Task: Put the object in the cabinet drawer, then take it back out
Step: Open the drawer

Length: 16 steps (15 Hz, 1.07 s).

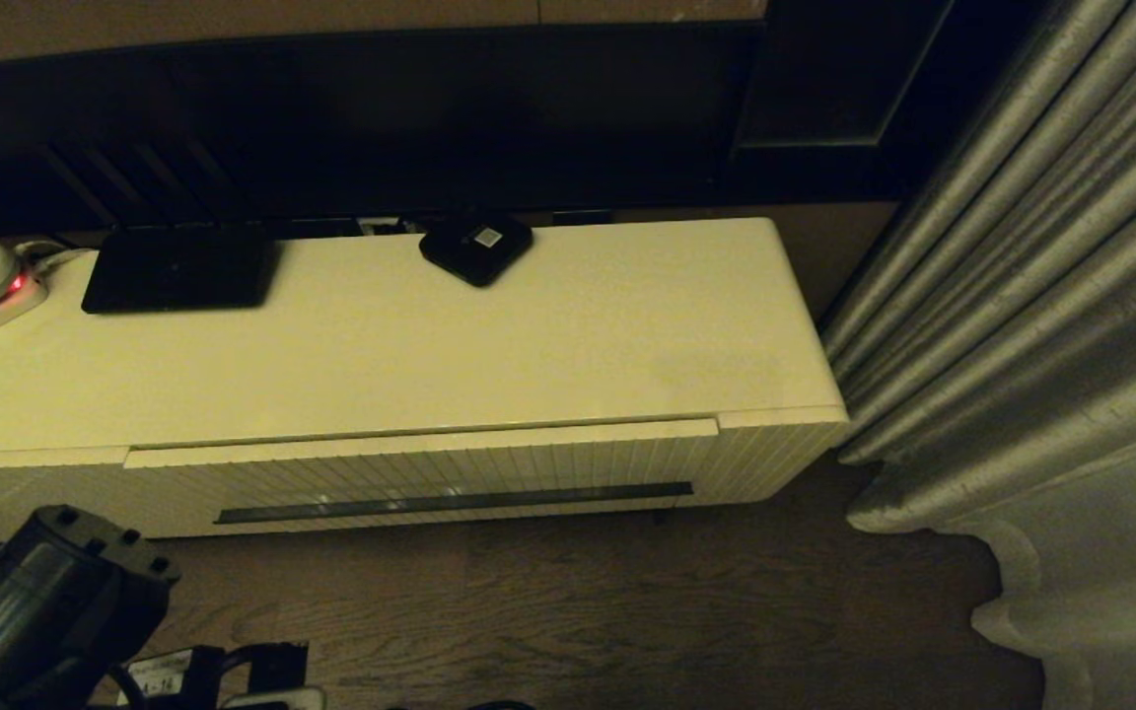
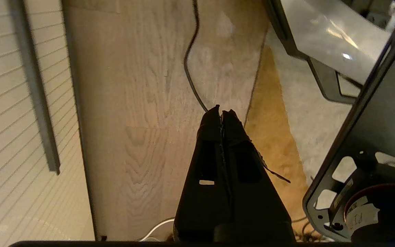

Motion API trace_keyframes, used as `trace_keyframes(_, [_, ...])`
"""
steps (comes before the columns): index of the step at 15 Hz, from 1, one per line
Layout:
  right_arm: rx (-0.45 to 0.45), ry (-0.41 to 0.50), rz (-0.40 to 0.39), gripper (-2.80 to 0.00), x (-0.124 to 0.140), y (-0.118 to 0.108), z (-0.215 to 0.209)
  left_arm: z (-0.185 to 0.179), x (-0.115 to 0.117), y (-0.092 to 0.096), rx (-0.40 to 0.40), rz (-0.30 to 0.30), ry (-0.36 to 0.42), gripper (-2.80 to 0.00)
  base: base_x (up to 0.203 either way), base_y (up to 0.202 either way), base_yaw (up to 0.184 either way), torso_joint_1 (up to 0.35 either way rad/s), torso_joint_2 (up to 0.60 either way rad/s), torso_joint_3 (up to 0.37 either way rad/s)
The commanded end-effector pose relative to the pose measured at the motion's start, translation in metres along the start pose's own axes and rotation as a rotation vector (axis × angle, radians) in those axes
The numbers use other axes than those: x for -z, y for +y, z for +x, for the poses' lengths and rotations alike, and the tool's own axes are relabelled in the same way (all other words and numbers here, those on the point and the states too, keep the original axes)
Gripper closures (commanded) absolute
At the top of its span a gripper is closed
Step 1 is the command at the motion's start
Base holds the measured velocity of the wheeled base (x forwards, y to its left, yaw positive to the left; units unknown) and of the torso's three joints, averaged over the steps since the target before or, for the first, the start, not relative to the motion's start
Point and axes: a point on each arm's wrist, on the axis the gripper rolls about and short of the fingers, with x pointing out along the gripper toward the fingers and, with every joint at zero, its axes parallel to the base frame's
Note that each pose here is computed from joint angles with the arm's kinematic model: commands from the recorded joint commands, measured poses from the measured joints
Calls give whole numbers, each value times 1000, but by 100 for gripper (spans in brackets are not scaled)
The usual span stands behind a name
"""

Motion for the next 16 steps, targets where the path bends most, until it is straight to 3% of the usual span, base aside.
trace_keyframes(1, [0, 1, 0, 0, 0, 0, 0, 7, 0, 0, 31, 31, 24, 0, 0, 0, 0, 0, 0, 0])
trace_keyframes(5, [0, 1, 0, 0, 0, 0, 0, 17, -4, 5, 26, 68, 34, 0, 0, 0, 0, 0, 0, 0])
trace_keyframes(9, [0, 1, 0, 0, 0, 0, 0, 21, -5, 7, -28, 161, 105, 0, 0, 0, 0, 0, 0, 0])
trace_keyframes(10, [0, 1, 0, 0, 0, 0, 0, 21, -6, 7, -31, 182, 104, -280, 0, 0, 0, 0, 0, 0])
trace_keyframes(16, [0, 1, 0, 0, 0, 0, 0, 26, -9, 11, -41, 176, 90, -280, 0, 0, 0, 0, 0, 0])
